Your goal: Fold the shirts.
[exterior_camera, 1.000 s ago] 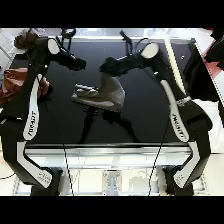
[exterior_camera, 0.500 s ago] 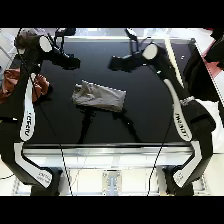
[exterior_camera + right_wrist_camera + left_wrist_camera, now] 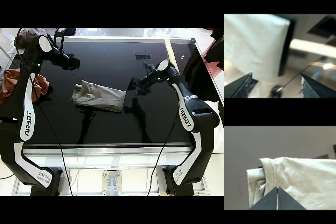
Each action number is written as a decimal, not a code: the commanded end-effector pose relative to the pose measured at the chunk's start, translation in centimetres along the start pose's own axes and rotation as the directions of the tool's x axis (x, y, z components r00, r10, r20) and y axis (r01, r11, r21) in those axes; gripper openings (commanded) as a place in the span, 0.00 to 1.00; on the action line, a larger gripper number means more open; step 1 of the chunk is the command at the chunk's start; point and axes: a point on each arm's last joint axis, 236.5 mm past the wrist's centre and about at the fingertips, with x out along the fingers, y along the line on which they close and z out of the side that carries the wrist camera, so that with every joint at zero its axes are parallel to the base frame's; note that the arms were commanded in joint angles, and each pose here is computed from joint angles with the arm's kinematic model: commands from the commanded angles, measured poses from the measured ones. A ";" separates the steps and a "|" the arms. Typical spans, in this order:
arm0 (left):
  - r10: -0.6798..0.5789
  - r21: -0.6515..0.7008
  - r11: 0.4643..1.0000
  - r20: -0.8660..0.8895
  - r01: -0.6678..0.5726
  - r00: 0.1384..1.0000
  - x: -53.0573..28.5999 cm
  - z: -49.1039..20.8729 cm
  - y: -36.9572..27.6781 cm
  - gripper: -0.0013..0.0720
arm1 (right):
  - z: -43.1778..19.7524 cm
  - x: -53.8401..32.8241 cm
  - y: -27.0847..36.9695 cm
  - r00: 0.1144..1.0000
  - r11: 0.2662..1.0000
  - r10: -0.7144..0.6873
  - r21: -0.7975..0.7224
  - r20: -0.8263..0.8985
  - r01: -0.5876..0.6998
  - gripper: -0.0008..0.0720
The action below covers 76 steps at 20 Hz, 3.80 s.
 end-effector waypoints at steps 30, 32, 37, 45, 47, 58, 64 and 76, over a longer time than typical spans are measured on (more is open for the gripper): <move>0.000 0.004 1.000 -0.011 0.000 1.000 0.2 -0.3 0.2 0.03 | -3.5 -36.3 -15.5 0.760 0.865 -0.499 0.290 0.417 0.409 0.04; 0.000 0.003 1.000 -0.012 0.000 1.000 0.2 -0.3 0.2 0.03 | -6.0 -39.2 -19.1 0.743 0.835 -0.533 0.394 0.406 0.384 0.04; -0.006 -0.002 1.000 -0.042 0.006 0.999 0.2 -1.0 -0.1 0.03 | -13.3 -45.6 -23.2 0.683 0.755 -0.613 0.548 0.397 0.359 0.04; -0.014 -0.046 0.999 -0.071 0.010 0.997 0.2 -1.7 -0.5 0.03 | -23.1 -45.6 -27.9 0.735 0.632 -0.636 0.707 0.237 0.319 0.04; -0.015 -0.044 0.999 -0.071 0.012 0.997 0.2 -1.6 -0.6 0.03 | -24.3 -43.1 -29.0 0.781 0.616 -0.601 0.722 0.173 0.315 0.05; -0.015 -0.046 0.999 -0.071 0.012 0.997 0.2 -1.6 -0.7 0.03 | -21.5 -46.5 -23.3 0.703 0.721 -0.596 0.644 0.388 0.257 0.40; -0.025 -0.046 0.999 -0.071 0.022 0.997 0.2 -1.6 -1.1 0.03 | -9.3 -43.8 -6.5 0.708 0.992 -0.122 0.054 0.696 0.117 0.39; -0.052 -0.063 0.997 -0.068 0.048 0.996 0.3 -1.5 -2.0 0.03 | -6.3 -32.7 5.5 0.824 0.926 -0.069 -0.272 0.562 0.263 0.39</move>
